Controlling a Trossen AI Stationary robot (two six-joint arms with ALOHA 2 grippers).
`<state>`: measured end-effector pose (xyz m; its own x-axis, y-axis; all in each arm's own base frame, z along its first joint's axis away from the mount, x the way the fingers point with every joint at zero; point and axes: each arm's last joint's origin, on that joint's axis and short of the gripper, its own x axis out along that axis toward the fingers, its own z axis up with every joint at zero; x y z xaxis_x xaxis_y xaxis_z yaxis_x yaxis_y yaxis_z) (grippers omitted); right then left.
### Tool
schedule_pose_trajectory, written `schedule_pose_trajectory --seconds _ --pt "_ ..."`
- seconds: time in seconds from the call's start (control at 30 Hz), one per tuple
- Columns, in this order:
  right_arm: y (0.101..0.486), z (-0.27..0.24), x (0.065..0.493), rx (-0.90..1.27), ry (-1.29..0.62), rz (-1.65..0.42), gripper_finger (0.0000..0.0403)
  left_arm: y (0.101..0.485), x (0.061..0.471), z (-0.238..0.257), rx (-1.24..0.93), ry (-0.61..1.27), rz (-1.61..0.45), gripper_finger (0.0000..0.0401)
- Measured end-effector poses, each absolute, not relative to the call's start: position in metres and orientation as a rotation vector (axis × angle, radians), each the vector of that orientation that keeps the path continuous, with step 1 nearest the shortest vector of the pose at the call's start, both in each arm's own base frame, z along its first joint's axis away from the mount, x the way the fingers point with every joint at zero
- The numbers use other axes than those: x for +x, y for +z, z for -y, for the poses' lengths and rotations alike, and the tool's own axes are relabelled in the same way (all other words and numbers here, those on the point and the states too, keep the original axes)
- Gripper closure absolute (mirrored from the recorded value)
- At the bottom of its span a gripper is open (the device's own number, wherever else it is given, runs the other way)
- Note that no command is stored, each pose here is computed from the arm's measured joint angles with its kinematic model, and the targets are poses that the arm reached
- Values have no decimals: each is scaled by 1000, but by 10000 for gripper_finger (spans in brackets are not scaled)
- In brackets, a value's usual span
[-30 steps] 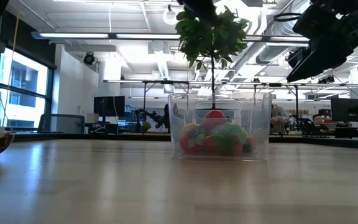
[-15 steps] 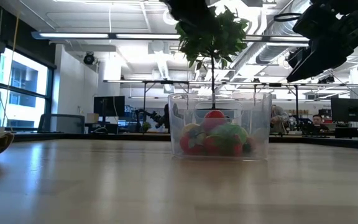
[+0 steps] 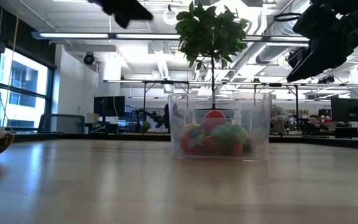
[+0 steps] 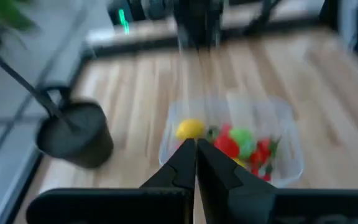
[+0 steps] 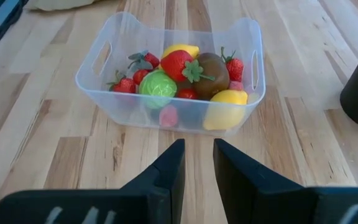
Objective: Pick and placing Produce into tupperware
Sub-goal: Return to Home Position
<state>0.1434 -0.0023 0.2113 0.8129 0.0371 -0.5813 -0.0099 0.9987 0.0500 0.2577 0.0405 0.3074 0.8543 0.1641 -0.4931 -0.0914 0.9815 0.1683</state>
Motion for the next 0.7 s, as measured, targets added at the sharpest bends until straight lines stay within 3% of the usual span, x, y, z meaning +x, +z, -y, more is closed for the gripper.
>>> schedule_pose_trajectory --seconds 0.3,0.7 --pt "211 2 143 45 25 -622 329 308 160 -37 173 268 -281 396" --pt "211 2 143 45 26 -621 329 279 110 -28 130 317 -157 396"
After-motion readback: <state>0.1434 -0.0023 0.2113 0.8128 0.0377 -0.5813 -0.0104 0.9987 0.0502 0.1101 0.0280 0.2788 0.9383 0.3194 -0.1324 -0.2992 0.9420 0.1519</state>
